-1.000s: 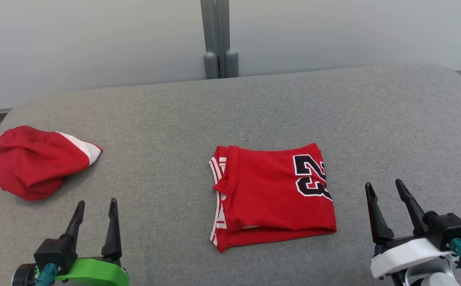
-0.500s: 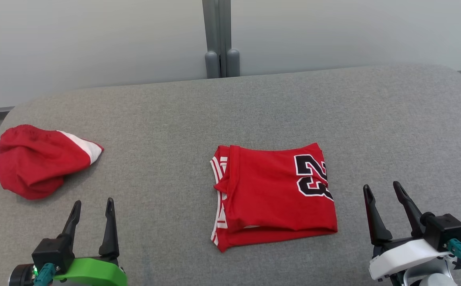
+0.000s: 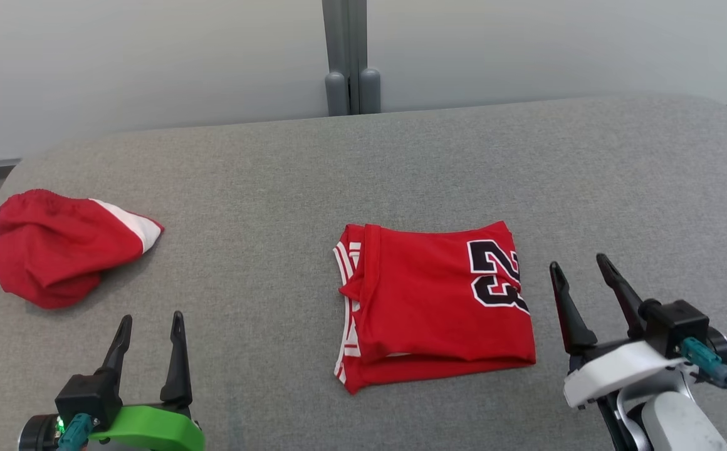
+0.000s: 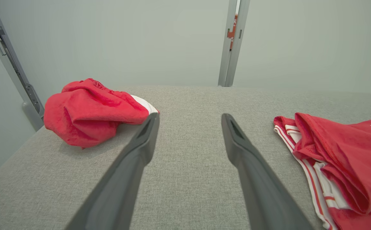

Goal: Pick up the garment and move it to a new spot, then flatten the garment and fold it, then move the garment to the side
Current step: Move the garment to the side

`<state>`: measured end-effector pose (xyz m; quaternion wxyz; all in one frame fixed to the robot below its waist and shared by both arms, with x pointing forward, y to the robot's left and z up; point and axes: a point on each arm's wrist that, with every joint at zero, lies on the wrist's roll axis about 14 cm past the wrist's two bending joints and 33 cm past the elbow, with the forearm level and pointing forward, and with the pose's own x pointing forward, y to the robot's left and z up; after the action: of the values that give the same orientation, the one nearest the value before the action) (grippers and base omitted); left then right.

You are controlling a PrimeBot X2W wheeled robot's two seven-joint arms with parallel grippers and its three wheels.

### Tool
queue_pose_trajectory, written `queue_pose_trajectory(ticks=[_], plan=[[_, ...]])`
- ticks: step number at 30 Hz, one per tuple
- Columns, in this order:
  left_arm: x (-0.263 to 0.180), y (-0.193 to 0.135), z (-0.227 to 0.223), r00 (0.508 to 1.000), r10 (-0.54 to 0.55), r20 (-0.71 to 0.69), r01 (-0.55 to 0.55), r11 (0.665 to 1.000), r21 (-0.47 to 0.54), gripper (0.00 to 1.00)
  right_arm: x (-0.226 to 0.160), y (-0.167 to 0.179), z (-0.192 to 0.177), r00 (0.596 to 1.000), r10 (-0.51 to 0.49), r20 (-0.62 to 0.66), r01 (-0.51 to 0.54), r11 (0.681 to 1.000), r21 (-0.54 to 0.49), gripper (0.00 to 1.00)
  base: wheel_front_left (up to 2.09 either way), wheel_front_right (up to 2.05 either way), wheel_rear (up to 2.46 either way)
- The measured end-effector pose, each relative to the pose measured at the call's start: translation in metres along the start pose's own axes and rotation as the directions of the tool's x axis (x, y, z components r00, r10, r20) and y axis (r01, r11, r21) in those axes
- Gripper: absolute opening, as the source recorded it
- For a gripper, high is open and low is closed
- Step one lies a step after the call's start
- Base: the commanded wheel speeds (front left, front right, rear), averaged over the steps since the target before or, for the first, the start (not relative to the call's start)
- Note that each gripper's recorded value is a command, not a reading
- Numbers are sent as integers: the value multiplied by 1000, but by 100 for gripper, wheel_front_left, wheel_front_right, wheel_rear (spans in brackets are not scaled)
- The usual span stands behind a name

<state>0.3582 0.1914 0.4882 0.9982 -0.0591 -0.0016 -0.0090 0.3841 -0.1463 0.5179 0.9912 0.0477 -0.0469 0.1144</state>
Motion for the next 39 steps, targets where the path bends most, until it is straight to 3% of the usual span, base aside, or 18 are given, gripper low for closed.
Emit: queue_pose_trajectory(ticks=[6, 13, 24, 30, 31, 32, 33, 39], plan=[[6, 0, -2, 1000, 3, -4, -3, 1000, -2, 100, 32, 3, -6, 998, 36, -45, -38, 998, -47, 100, 0, 0, 0], [10, 2, -13, 999, 16, -32, -16, 1000, -8, 100, 54, 5, -46, 982, 50, -184, -60, 997, -47, 100, 0, 0, 0], [15, 12, -28, 996, 49, -74, -49, 999, -5, 100, 43, 7, -130, 908, 42, -417, -35, 999, 24, 100, 0, 0, 0], [18, 11, -31, 996, 46, -82, -47, 999, -8, 100, 34, 16, -148, 885, 49, -463, -22, 998, 63, 100, 0, 0, 0], [18, 10, -32, 996, 44, -83, -45, 999, -9, 100, 33, 19, -150, 882, 51, -469, -18, 997, 75, 76, 0, 0, 0], [18, 10, -32, 996, 43, -83, -44, 999, -9, 100, 32, 20, -151, 881, 51, -471, -14, 997, 82, 27, 0, 0, 0], [19, 9, -32, 996, 42, -84, -43, 999, -10, 100, 32, 20, -152, 879, 52, -475, -11, 996, 87, 0, 0, 0, 0], [24, 6, -35, 995, 37, -88, -39, 999, -17, 100, 45, 19, -151, 879, 67, -472, -34, 996, 78, 0, 0, 0, 0]])
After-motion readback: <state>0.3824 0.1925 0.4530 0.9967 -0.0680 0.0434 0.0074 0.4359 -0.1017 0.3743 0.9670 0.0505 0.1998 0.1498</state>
